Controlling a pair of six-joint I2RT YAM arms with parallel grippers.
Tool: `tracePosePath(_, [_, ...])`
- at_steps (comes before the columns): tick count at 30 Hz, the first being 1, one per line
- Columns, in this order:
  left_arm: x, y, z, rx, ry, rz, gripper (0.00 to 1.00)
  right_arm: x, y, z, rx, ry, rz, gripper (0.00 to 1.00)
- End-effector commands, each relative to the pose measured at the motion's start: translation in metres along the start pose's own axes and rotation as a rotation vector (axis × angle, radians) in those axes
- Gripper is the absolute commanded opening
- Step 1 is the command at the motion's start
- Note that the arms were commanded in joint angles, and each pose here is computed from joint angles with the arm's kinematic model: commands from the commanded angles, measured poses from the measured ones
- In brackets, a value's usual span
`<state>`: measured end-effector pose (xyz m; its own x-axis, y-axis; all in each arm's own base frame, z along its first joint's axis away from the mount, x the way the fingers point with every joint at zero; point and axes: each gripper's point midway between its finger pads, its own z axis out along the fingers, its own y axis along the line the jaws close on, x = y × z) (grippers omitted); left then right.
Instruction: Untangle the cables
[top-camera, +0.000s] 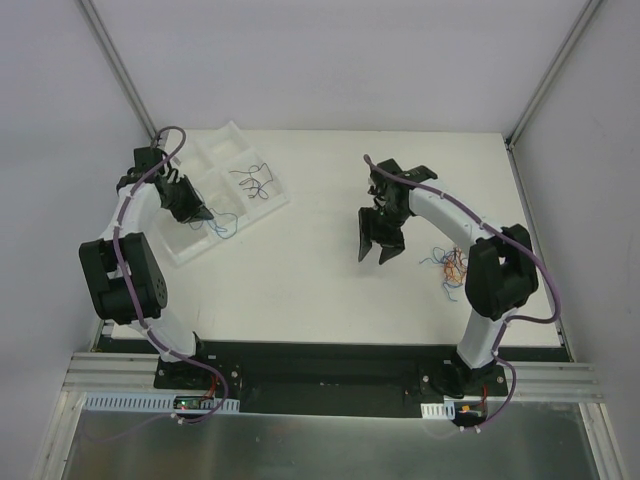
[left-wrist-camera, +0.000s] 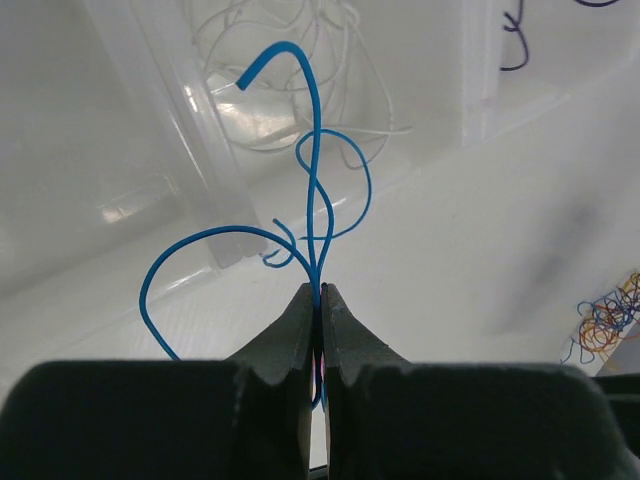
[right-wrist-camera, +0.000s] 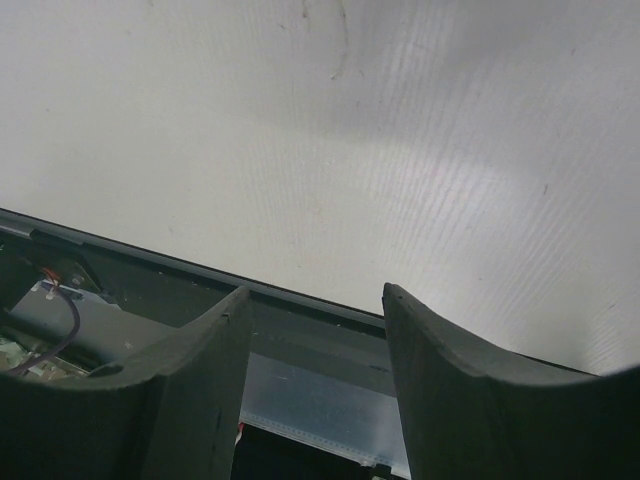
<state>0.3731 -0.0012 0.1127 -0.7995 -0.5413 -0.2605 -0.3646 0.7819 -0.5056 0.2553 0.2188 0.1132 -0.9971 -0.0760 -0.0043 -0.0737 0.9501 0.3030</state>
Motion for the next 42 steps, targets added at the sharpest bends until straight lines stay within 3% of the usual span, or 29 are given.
tracePosePath(1, [-0.013, -0.031, -0.028, 0.129, -0.089, 0.079, 0.00, 0.006, -0.004, -0.013, -0.033, -0.018, -0.008, 0.57])
tracePosePath(6, [-0.014, -0.036, -0.024, 0.160, -0.090, 0.051, 0.00, 0.005, -0.009, -0.017, -0.045, -0.037, -0.019, 0.57])
tracePosePath(11, [-0.014, -0.018, -0.020, 0.073, -0.093, 0.042, 0.00, 0.010, -0.017, -0.015, -0.074, -0.041, 0.010, 0.58])
tracePosePath(17, [-0.044, -0.023, -0.089, -0.022, -0.401, 0.171, 0.00, 0.008, -0.020, -0.015, -0.090, -0.060, 0.024, 0.58])
tracePosePath(20, [-0.062, 0.002, -0.122, -0.170, -0.547, 0.129, 0.00, 0.005, -0.017, -0.015, -0.101, -0.058, 0.020, 0.58])
tracePosePath(22, [-0.066, 0.021, -0.129, -0.244, -0.575, 0.082, 0.00, 0.004, -0.016, -0.015, -0.103, -0.060, 0.019, 0.58])
tracePosePath(27, [-0.062, 0.048, -0.112, -0.298, -0.480, 0.022, 0.00, 0.006, -0.017, -0.016, -0.103, -0.062, 0.014, 0.58])
tracePosePath(35, [-0.041, 0.058, -0.026, -0.188, -0.180, -0.056, 0.00, 0.008, -0.019, -0.017, -0.099, -0.070, 0.026, 0.58])
tracePosePath(42, [-0.049, 0.079, -0.002, -0.255, -0.136, -0.074, 0.00, 0.008, -0.019, -0.018, -0.090, -0.060, 0.082, 0.58])
